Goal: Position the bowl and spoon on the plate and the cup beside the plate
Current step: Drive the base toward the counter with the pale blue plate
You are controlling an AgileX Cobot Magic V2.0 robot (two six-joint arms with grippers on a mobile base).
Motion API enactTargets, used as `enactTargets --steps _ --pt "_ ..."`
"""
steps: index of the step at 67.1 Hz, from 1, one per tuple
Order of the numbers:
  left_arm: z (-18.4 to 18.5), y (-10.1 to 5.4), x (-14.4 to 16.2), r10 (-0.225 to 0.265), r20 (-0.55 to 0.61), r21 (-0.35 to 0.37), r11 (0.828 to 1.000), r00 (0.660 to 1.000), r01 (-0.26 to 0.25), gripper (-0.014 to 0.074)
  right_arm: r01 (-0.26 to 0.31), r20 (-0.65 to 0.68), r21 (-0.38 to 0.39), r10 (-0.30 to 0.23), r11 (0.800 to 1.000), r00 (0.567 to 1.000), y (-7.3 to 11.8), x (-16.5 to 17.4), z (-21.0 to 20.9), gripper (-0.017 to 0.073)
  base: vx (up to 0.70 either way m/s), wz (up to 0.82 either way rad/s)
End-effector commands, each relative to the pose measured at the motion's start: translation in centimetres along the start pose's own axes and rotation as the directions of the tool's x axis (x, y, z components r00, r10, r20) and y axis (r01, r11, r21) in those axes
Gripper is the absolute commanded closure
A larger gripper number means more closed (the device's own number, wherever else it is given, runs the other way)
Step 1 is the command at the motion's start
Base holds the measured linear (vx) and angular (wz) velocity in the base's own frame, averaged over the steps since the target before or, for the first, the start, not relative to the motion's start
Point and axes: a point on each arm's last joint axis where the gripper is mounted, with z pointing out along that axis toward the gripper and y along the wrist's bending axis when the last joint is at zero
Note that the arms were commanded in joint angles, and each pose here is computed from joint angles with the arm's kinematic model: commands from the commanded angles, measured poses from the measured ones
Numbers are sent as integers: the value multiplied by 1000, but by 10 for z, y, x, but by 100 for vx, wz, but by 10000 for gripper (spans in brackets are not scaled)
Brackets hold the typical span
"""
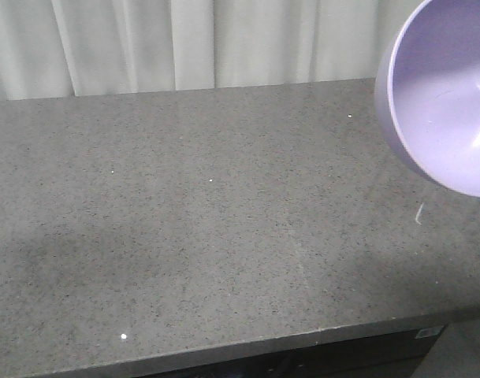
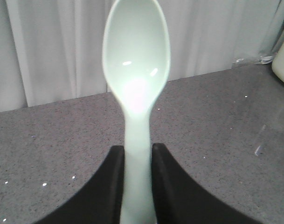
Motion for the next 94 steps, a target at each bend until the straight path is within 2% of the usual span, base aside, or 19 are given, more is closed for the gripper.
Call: enactTargets --steps 1,94 --pt "-10 -5 -14 -11 109 21 1000 994 9 601 3 95 -2 -3 1000 995 5 -13 -9 565 -2 -28" --pt "-10 -5 -14 -11 109 21 1000 994 9 601 3 95 -2 -3 1000 995 5 -13 -9 565 -3 -34"
